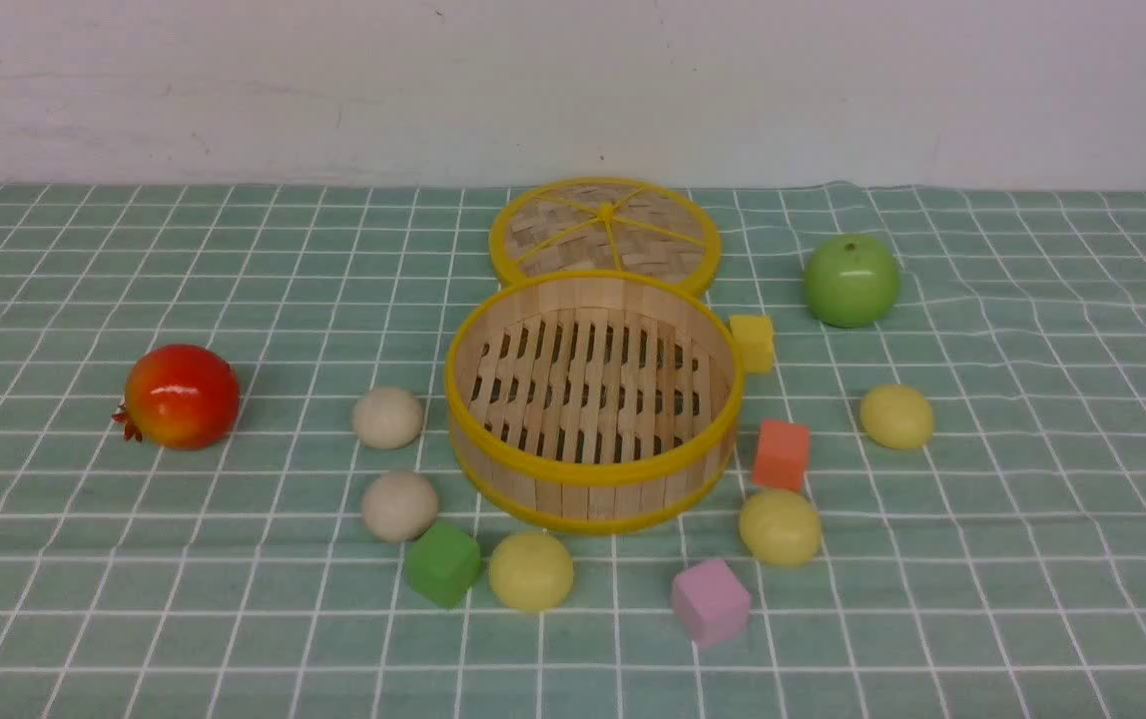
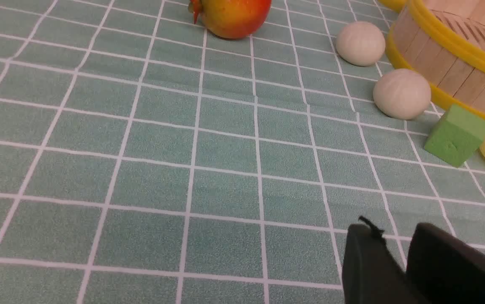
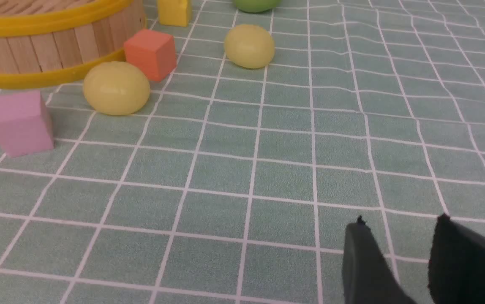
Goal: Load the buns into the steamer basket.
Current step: Use the left arm to grab a steamed stuffed bun
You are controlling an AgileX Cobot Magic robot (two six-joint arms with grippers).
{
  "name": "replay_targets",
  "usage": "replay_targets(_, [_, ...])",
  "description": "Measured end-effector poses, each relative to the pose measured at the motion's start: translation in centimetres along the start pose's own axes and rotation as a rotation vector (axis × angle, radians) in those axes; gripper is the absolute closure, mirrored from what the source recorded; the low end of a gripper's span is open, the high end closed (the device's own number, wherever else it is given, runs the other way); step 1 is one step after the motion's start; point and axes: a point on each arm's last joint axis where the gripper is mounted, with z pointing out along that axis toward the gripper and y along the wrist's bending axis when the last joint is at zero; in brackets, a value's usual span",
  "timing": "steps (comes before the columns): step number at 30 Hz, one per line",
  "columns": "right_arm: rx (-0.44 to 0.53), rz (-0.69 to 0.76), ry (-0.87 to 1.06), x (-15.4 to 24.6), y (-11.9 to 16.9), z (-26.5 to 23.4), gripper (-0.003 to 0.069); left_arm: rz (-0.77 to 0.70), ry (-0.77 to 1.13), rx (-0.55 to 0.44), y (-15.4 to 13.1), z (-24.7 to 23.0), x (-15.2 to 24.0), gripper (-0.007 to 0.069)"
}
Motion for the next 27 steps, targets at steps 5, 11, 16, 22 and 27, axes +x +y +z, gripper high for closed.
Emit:
replay_targets(5, [0.0,0.0,0.0,0.0,0.0,0.0,0.0419,0.0,0.0,0.0,0.0,0.0,0.0,0.0475])
replay_targets(11, [0.0,0.0,0.0,0.0,0.0,0.0,0.0419,0.0,0.0,0.0,0.0,0.0,0.0,0.047])
replay_targets(16, [0.0,0.0,0.0,0.0,0.0,0.0,0.0419,0.0,0.0,0.0,0.0,0.0,0.0,0.0466])
replay_targets(22, [0.0,0.0,0.0,0.0,0.0,0.0,0.0419,0.0,0.0,0.0,0.0,0.0,0.0,0.0461])
replay_targets(27, [0.0,0.0,0.0,0.0,0.0,0.0,0.0419,0.0,0.0,0.0,0.0,0.0,0.0,0.0461])
